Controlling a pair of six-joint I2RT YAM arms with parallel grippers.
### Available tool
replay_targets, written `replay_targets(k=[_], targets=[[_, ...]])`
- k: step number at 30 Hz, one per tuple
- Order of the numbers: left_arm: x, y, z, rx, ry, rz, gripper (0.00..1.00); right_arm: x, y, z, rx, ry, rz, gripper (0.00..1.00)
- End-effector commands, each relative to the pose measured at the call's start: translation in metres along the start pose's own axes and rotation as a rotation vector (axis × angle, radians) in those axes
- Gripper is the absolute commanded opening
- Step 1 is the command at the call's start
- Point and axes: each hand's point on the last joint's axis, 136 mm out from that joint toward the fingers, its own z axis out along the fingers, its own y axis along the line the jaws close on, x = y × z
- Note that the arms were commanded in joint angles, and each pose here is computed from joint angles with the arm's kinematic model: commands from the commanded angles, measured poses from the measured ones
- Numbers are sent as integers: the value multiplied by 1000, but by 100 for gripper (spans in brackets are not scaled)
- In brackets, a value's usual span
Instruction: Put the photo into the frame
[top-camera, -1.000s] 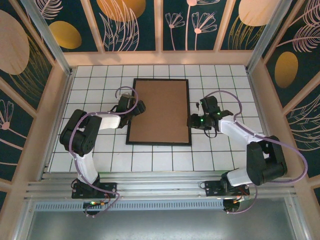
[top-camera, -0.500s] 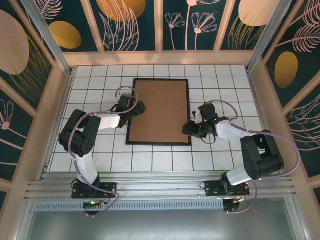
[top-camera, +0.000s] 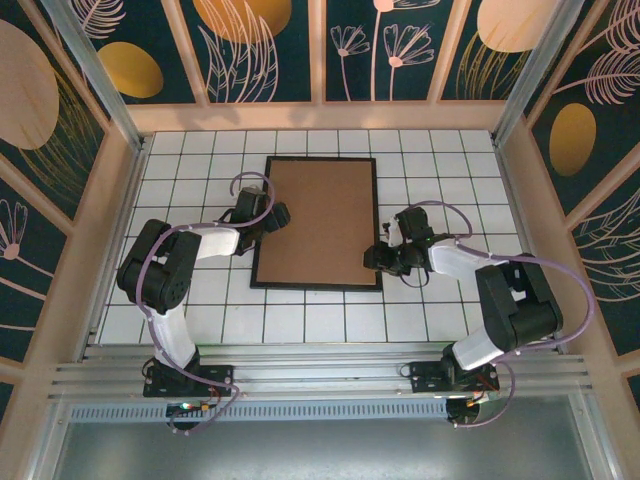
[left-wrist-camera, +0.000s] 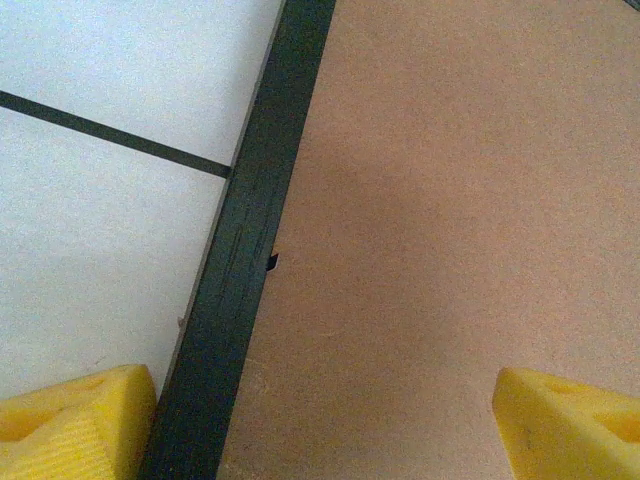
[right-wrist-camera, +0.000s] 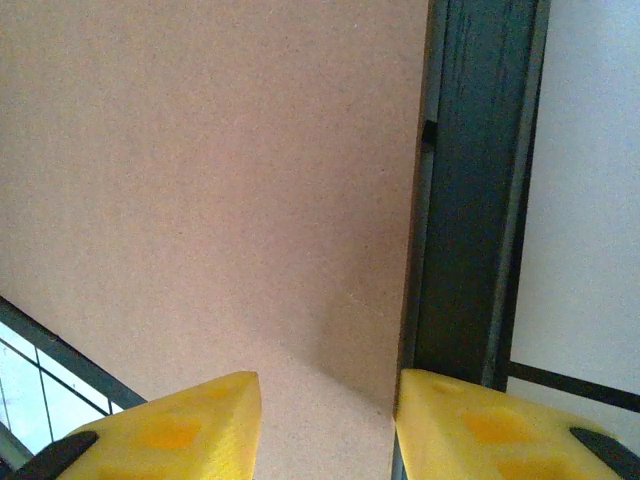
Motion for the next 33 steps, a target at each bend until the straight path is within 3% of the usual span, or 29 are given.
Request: replay_targets(k=[1, 11, 33], targets=[[43, 11, 6, 8, 144, -30, 87, 0, 16, 13, -59, 14, -21, 41], [59, 7, 8, 18, 169, -29, 87, -15, 59, -10, -282, -56, -21, 39], [49, 13, 8, -34, 137, -12, 88, -24, 74, -60, -484, -183, -23, 37]])
